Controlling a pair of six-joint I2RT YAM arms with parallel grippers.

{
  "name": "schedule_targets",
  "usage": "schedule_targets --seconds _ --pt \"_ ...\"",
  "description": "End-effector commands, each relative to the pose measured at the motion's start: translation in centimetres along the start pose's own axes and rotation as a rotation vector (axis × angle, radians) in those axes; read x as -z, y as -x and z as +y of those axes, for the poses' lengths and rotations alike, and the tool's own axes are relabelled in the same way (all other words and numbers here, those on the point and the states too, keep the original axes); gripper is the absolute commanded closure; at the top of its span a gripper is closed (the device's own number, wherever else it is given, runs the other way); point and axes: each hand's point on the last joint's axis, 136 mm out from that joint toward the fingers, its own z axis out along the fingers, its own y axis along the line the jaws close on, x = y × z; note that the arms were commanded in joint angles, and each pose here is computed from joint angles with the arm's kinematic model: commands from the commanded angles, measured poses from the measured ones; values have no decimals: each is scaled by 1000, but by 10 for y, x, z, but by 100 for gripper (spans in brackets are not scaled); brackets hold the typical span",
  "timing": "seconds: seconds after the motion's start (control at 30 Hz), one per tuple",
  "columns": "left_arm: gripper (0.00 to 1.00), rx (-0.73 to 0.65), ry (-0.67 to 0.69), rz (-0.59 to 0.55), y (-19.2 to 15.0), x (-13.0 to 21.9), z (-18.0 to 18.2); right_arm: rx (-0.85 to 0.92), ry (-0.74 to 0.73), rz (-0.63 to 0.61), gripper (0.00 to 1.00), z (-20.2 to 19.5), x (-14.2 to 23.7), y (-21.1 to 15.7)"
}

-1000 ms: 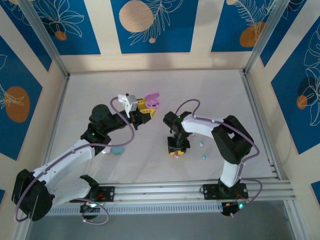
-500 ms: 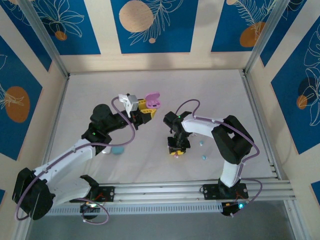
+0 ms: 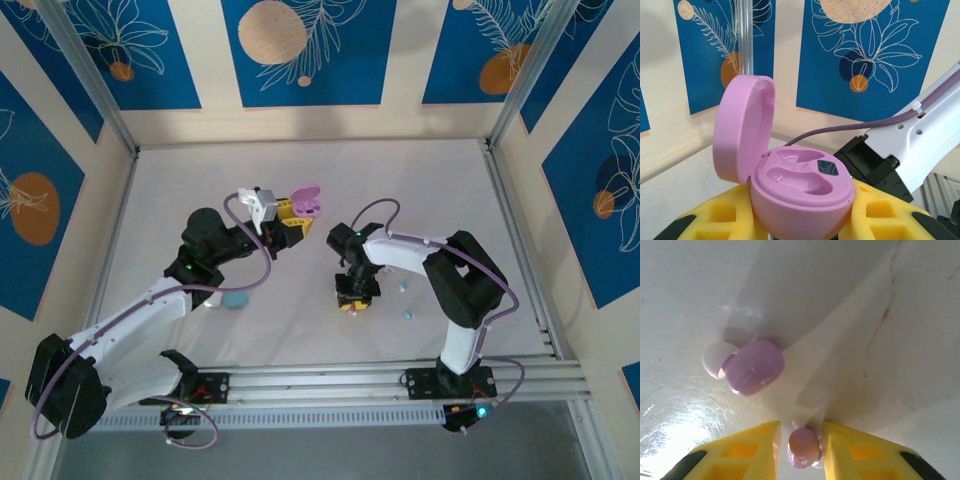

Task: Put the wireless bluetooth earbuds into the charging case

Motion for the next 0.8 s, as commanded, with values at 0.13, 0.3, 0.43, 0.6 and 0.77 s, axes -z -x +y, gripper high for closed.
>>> schedule_targets --seconds 0.13,0.3,0.43,0.6,0.77 --pt "75 -25 -15 -32 7 2 -7 -19 29 11 72 3 3 -4" --pt "75 -25 -14 -32 8 2 -7 -15 28 9 73 3 2 -3" --pt "75 -25 -14 -30 9 2 -6 -17 26 21 73 2 1 -5" --pt "75 -23 -16 -30 9 1 -7 -11 16 32 73 0 0 -9" --pt "75 -23 -18 -32 10 1 -7 -3 -7 47 73 -2 -5 -11"
